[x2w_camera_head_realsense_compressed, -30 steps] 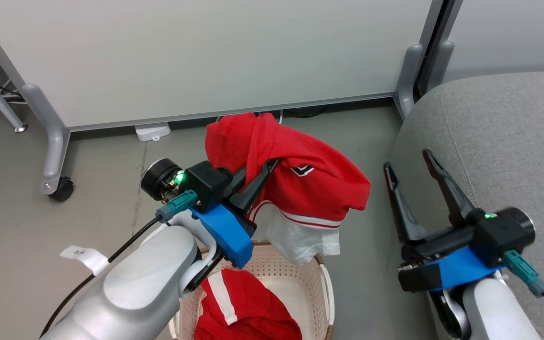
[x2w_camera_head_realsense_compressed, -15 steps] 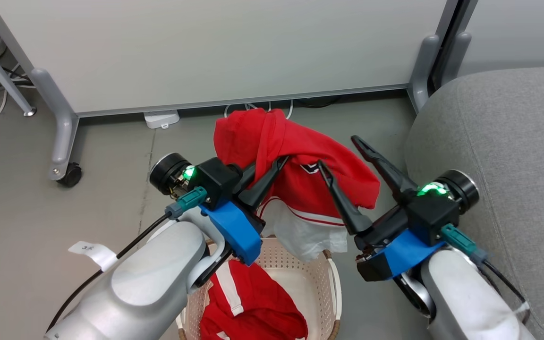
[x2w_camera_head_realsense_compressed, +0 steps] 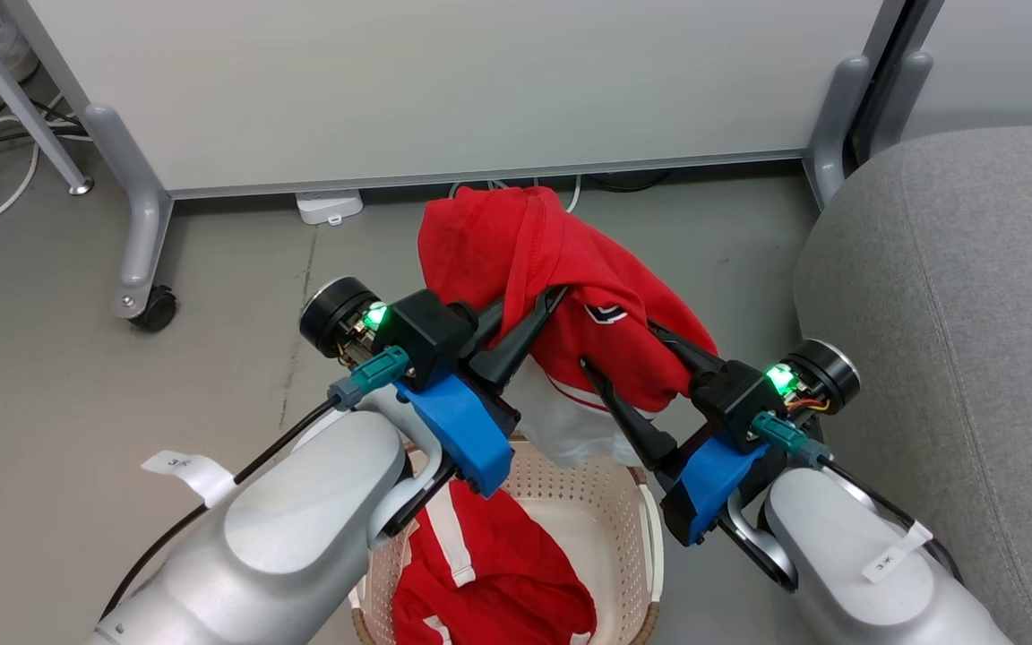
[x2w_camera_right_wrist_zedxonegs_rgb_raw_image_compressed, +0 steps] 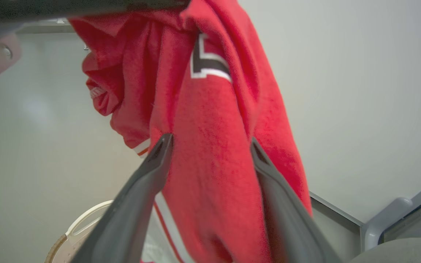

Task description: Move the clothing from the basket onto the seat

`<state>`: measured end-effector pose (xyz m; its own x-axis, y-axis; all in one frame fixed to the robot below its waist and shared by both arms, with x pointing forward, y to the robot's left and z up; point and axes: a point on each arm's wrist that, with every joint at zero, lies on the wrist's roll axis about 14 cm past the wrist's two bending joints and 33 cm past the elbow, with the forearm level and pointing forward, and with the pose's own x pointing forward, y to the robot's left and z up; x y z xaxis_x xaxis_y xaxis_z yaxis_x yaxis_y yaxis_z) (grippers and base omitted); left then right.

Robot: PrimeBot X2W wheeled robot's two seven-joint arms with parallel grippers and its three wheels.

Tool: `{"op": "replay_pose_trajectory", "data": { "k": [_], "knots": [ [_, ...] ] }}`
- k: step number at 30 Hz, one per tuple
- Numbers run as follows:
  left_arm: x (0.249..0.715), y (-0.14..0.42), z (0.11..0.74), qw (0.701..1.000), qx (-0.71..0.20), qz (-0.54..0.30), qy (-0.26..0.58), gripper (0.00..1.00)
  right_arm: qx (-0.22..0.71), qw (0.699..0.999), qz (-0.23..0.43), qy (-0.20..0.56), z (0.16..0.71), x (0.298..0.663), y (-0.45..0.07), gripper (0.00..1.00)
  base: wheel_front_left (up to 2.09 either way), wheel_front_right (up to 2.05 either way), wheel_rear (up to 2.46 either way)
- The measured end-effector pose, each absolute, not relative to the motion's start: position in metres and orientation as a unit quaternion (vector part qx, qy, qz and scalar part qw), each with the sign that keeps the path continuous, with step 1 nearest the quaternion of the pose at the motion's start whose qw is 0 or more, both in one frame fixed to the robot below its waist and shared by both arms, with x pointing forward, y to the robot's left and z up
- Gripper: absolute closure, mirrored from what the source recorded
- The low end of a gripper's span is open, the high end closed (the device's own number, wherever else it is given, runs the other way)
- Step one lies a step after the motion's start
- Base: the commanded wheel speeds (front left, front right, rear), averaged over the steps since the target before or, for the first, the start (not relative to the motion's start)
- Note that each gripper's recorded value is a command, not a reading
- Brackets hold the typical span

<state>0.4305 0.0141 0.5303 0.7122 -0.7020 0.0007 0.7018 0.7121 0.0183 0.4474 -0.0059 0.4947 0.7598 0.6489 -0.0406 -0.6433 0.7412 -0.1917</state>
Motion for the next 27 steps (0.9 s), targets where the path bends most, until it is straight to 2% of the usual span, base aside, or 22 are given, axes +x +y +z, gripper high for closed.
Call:
{"op": "replay_pose_trajectory", "data": {
  "k": [1, 25, 26, 27],
  "knots": [
    [0.43, 0.014, 0.531, 0.925, 0.008, -0.379, -0.004, 1.0, -0.095, 0.933, 0.346, -0.01, 0.493, 0.447, -0.005, 1.0, 0.0, 0.0, 0.0],
    [0.429, 0.013, 0.534, 0.925, 0.013, -0.381, -0.008, 1.0, -0.085, 0.934, 0.346, -0.022, 0.506, 0.448, -0.002, 1.0, 0.0, 0.0, 0.0],
    [0.429, 0.014, 0.534, 0.925, 0.014, -0.38, -0.008, 0.85, -0.085, 0.934, 0.346, -0.022, 0.506, 0.448, -0.002, 1.0, 0.0, 0.0, 0.0],
    [0.429, 0.014, 0.534, 0.925, 0.013, -0.379, -0.008, 0.12, -0.084, 0.934, 0.346, -0.023, 0.507, 0.448, -0.002, 1.0, 0.0, 0.0, 0.0]
  ]
}}
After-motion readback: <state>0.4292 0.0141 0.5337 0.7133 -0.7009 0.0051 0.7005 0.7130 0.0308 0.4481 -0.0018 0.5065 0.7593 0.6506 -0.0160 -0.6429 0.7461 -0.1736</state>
